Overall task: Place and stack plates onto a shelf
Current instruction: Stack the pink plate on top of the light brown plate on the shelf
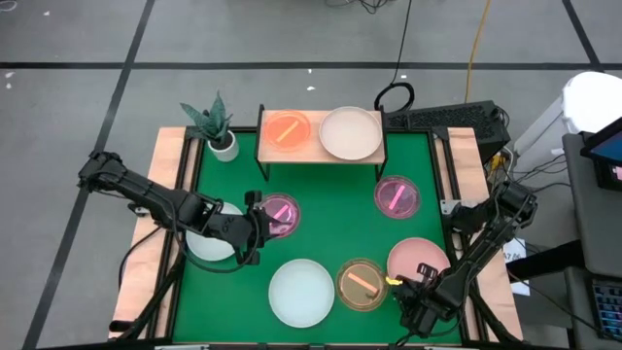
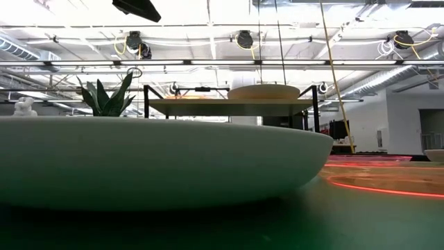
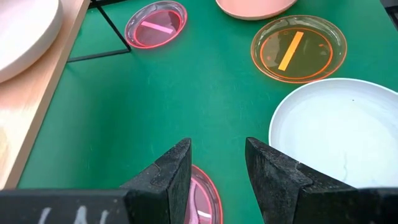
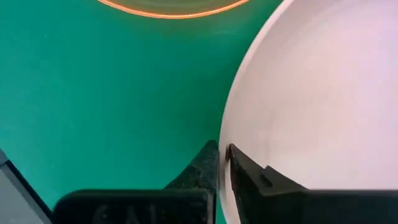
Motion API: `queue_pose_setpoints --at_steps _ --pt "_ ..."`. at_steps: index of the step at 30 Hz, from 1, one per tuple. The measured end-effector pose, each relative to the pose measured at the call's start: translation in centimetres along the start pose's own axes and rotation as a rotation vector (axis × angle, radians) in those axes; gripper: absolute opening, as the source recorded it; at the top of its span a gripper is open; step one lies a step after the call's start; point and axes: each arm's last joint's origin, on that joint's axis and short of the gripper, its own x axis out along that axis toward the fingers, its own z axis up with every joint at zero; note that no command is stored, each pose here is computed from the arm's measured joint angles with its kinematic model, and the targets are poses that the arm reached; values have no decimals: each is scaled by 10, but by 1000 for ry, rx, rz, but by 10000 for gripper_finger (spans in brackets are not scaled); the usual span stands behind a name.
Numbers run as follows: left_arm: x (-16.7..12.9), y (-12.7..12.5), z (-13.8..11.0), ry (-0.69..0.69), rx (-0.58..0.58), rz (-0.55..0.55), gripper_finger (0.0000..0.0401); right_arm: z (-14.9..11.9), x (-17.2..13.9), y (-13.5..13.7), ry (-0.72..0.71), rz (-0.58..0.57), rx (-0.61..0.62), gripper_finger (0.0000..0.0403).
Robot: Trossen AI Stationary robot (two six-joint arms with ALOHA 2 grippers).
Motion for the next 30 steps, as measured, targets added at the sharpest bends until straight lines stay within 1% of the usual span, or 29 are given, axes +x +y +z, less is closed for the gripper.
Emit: queue_pose_setpoints --at_steps 7,10,12,15,24,26,30 --pt "0 0 0 0 -4 0 157 9 -35 7 -34 -81 -2 0" --pt "0 0 0 0 -5 0 157 14 -48 9 -45 -104 -25 0" --pt "0 0 0 0 -6 0 157 19 -55 7 -70 -140 -56 0" --pt "0 0 0 0 -9 0 157 27 -64 7 -110 -165 -87 0" --pt "0 0 -1 10 -24 1 157 54 -80 -7 -179 -314 -211 0" --pt "0 0 -2 17 -30 2 157 62 -84 -9 -193 -333 -231 0" --pt "0 0 -3 26 -36 4 157 79 -94 -16 -170 -366 -272 0"
